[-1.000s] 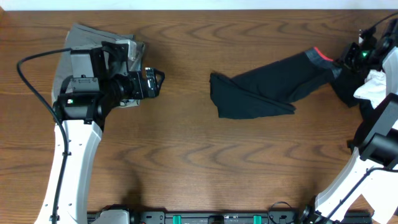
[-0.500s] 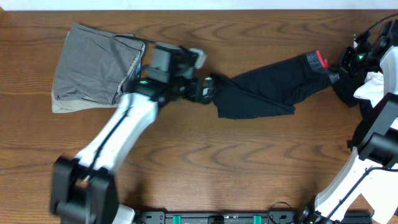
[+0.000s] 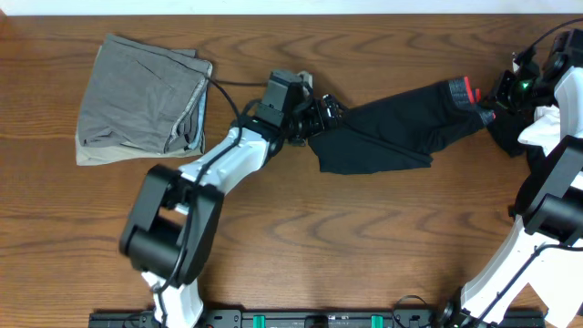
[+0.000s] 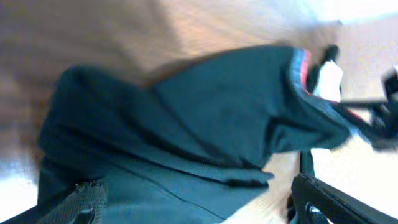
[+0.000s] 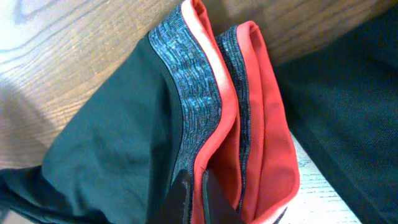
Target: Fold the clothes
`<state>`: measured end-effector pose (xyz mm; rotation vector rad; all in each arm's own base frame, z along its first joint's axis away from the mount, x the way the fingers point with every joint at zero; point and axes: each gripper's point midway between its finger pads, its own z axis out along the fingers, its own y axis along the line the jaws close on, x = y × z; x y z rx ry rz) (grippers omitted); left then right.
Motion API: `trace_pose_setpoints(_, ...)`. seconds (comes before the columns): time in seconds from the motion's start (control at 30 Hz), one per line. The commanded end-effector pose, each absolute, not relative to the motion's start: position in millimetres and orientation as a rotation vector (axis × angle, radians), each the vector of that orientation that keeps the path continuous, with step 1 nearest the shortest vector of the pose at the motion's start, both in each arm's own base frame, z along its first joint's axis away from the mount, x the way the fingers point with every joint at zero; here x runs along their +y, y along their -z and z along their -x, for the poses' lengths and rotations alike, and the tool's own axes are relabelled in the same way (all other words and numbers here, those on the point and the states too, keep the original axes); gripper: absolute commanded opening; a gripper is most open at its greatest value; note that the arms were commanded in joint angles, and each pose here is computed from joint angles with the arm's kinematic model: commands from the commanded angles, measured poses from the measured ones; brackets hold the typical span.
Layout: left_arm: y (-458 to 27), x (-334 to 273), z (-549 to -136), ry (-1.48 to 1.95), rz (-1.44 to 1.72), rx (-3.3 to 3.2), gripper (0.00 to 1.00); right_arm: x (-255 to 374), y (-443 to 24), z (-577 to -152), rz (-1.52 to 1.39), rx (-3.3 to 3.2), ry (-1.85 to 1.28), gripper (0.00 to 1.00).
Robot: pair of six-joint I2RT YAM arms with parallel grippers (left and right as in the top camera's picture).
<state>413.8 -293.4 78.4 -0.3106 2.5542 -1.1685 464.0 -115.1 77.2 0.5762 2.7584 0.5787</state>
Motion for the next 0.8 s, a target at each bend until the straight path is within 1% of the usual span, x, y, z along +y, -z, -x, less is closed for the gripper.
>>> trace_pose_setpoints(0.0, -52.7, -292.3, -417.1, 1.191, 0.613, 2.605, 0.96, -112.6, -83.1, -468.0, -0.527, 2.751, -0.576, 0.01)
trace_pose_setpoints(0.1, -41.6, -291.9, -414.9, 1.183, 0.646, 2.630, 0.93, -112.2, -83.0, -467.6, -0.527, 2.753, -0.577, 0.01)
trace_pose_setpoints(0.17, -36.1, -290.5, -411.2, 1.166, 0.660, 2.654, 0.85, -112.2, -82.9, -467.1, -0.529, 2.755, -0.578, 0.01)
trace_pose_setpoints(0.4, -17.6, -272.4, -390.3, 1.062, 0.531, 2.788, 0.27, -113.0, -82.9, -467.2, -0.530, 2.753, -0.576, 0.01)
trace_pose_setpoints(0.43, -14.4, -266.2, -388.4, 1.038, 0.517, 2.807, 0.22, -113.3, -82.9, -467.0, -0.531, 2.753, -0.576, 0.01)
trace_pose_setpoints(0.47, -12.2, -260.6, -387.4, 1.021, 0.512, 2.820, 0.19, -113.5, -82.8, -466.8, -0.532, 2.754, -0.575, 0.01)
trace_pose_setpoints(0.5, -10.6, -253.4, -387.0, 1.002, 0.510, 2.833, 0.19, -113.8, -82.7, -466.6, -0.533, 2.754, -0.574, 0.01)
trace_pose_setpoints(0.53, -9.9, -246.6, -387.9, 0.988, 0.502, 2.838, 0.13, -114.1, -82.4, -466.1, -0.535, 2.757, -0.571, 0.01)
trace_pose_setpoints(0.7, -17.7, -202.0, -404.0, 0.933, 0.505, 2.808, 0.11, -118.6, -79.7, -462.6, -0.548, 2.776, -0.531, 0.01)
trace_pose_setpoints(0.77, -23.6, -181.9, -414.7, 0.924, 0.530, 2.770, 0.14, -118.7, -79.4, -461.6, -0.551, 2.781, -0.529, 0.01)
